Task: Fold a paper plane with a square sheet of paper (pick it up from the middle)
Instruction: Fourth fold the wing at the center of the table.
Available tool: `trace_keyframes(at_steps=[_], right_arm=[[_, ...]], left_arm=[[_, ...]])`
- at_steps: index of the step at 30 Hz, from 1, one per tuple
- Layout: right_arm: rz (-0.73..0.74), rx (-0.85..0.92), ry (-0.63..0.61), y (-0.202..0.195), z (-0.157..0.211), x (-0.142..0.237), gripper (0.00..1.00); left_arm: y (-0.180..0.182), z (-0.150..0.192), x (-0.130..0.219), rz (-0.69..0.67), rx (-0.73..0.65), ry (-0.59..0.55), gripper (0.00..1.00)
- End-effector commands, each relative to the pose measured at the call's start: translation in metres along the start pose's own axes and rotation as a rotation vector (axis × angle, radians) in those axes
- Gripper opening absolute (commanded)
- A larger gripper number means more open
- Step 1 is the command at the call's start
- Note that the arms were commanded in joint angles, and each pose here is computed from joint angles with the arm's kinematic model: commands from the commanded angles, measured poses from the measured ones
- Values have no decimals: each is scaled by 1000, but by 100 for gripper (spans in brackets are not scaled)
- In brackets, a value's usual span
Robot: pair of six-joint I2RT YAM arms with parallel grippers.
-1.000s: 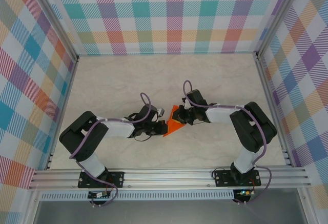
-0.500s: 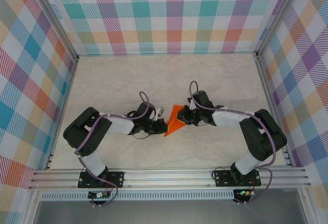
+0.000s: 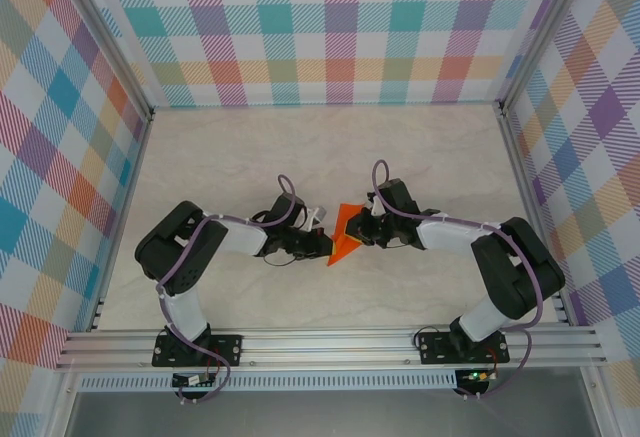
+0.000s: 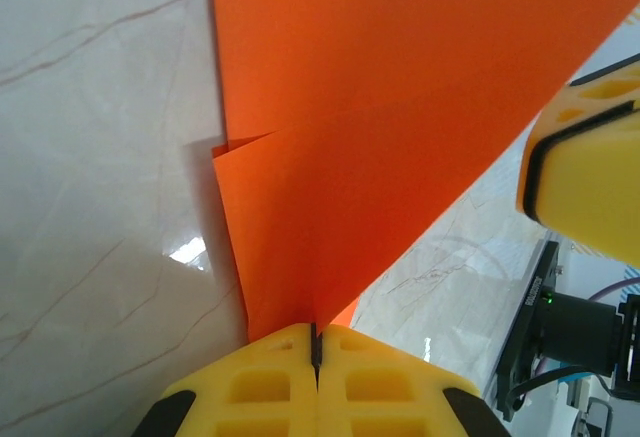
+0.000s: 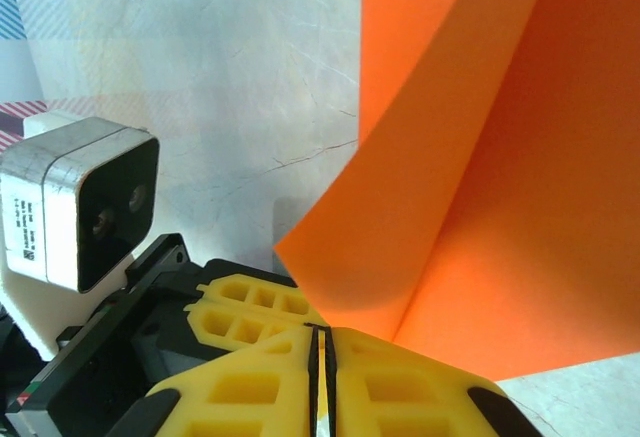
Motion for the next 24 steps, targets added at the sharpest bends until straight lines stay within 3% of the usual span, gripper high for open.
trace_keyframes(at_steps=[1, 24], right_arm=[[-65, 5, 22, 10, -3, -3, 13], [0, -3, 22, 3, -25, -32, 12]], left_arm=[[-1, -9, 2, 33, -7, -3, 3], [17, -1, -2, -9, 80, -10, 2]])
Point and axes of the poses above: each hand's point on the last joint's axis, 136 mm out from that joint toward the fingers, its own x axis back along the fingers, its own y axis along the line the jaws close on, z = x × y, the point moved 8 cm from there along x, back along the fingers, and after that the axes turned 8 degrees about -x, right-handed, at the moved point
